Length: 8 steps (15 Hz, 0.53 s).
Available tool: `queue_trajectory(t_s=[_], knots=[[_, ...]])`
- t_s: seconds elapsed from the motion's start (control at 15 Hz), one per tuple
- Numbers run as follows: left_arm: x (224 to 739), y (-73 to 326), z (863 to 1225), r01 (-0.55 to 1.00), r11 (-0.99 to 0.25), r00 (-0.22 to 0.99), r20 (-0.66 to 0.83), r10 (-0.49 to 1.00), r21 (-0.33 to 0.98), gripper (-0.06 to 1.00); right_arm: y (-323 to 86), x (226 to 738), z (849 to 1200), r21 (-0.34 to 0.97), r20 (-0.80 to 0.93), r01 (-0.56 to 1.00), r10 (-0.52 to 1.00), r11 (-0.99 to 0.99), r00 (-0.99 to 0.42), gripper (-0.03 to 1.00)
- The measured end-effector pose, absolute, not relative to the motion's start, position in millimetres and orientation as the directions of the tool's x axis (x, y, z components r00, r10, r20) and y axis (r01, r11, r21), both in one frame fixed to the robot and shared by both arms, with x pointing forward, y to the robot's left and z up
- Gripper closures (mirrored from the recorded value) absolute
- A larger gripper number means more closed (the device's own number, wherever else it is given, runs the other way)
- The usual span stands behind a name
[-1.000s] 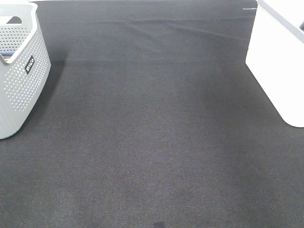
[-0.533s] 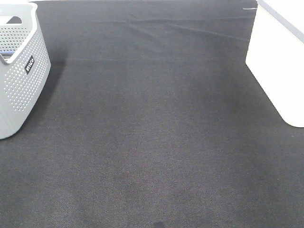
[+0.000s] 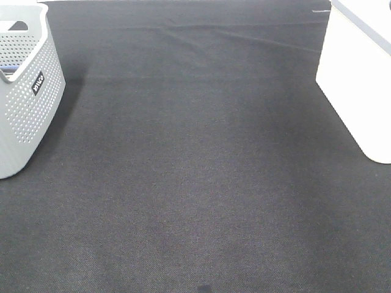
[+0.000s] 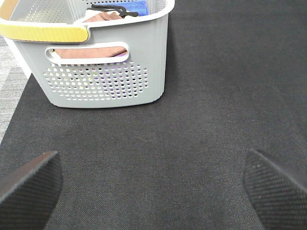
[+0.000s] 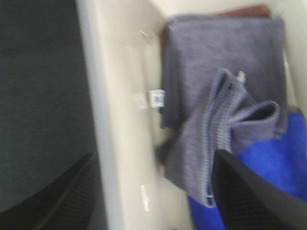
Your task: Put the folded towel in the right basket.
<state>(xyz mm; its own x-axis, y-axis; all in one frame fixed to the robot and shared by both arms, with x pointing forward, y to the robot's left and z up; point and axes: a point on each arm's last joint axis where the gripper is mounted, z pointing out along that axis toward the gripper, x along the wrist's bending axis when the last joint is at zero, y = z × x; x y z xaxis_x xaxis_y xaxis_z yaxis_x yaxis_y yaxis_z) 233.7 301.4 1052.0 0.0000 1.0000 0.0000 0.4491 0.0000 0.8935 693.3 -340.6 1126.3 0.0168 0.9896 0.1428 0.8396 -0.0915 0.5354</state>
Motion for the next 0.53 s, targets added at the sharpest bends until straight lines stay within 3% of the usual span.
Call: queue_trajectory(t_s=[0.33, 0.53], knots=[[233.7, 301.4, 1052.0, 0.449, 0.0, 0.0, 0.0, 1.0, 0.893, -0.03, -278.5, 652.5, 1174.4, 0.602, 0.135, 0.798, 0.982, 0.022, -0.129, 0.34], [233.7, 301.4, 1052.0, 0.449, 0.0, 0.0, 0.0, 1.0, 0.893, -0.03, -269.7, 610.1, 1182.3, 0.577, 0.137, 0.815, 0.979, 0.042, -0.148, 0.34]])
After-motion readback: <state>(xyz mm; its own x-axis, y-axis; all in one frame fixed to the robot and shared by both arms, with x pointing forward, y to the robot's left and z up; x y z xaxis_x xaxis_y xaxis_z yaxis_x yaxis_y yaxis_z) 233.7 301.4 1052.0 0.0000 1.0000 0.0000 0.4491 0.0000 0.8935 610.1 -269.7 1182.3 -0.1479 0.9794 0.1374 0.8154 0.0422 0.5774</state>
